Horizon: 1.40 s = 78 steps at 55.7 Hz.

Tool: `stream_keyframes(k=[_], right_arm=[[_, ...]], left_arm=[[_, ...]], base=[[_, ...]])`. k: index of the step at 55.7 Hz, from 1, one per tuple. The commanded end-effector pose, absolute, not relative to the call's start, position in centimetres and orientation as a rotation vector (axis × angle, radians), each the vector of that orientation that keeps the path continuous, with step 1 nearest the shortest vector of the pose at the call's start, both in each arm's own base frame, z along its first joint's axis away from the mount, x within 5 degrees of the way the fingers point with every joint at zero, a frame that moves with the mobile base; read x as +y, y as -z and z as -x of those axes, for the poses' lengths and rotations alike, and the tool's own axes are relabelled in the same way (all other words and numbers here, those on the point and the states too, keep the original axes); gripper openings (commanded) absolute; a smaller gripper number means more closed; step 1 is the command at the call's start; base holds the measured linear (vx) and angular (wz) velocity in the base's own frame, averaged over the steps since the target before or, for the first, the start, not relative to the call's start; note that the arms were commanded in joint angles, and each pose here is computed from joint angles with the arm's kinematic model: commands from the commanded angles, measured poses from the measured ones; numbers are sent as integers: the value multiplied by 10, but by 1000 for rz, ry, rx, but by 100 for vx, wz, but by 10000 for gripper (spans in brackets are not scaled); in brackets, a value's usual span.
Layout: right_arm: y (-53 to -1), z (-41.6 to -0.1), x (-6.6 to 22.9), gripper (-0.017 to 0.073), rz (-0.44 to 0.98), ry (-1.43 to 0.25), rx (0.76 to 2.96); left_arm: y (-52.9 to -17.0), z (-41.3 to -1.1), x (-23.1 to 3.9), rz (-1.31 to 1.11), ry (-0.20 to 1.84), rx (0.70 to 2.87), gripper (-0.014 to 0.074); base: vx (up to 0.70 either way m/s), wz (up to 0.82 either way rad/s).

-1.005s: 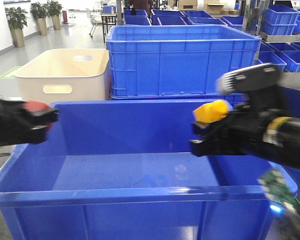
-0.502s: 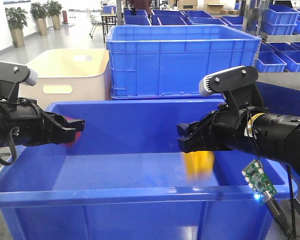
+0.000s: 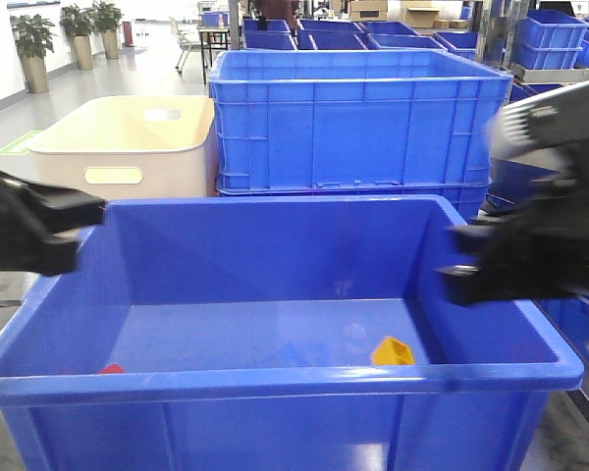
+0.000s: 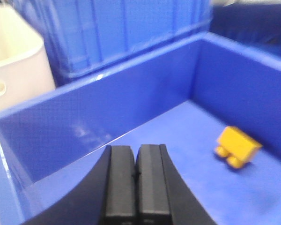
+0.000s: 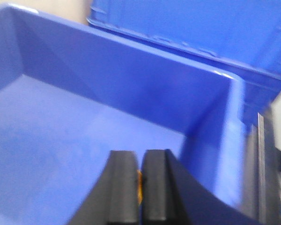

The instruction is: Pick red and yellow blocks into blue bin

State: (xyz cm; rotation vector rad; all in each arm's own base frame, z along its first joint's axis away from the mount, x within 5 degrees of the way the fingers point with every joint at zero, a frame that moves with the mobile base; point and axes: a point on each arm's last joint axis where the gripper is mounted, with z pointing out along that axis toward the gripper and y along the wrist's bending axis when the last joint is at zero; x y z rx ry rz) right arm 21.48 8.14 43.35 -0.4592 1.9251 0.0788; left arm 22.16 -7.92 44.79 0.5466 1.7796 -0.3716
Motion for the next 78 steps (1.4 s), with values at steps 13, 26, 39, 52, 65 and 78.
stream_keyframes(k=[13, 26, 39, 52, 65, 78], right_arm=[[-407, -109, 35, -11, 348, -129, 1733], [-353, -68, 19, -10, 321, -156, 1684], [-347, -58, 14, -10, 313, -155, 1680], [-347, -58, 14, -10, 313, -155, 1680], [-347, -58, 14, -10, 313, -155, 1680], [-347, -58, 14, -10, 313, -155, 1680]], left_arm=[[-415, -131, -58, -406, 458, 1734, -1], [-374, -95, -46, -297, 464, 1690, -1], [-371, -87, -44, -304, 465, 1675, -1], [-372, -87, -44, -302, 464, 1672, -1], [-372, -87, -44, -302, 463, 1673, -1], [-349, -79, -29, -359, 193, 1624, -1]], base=[[0, 0], [0, 0], [0, 0], [0, 0], [0, 0], [0, 0]])
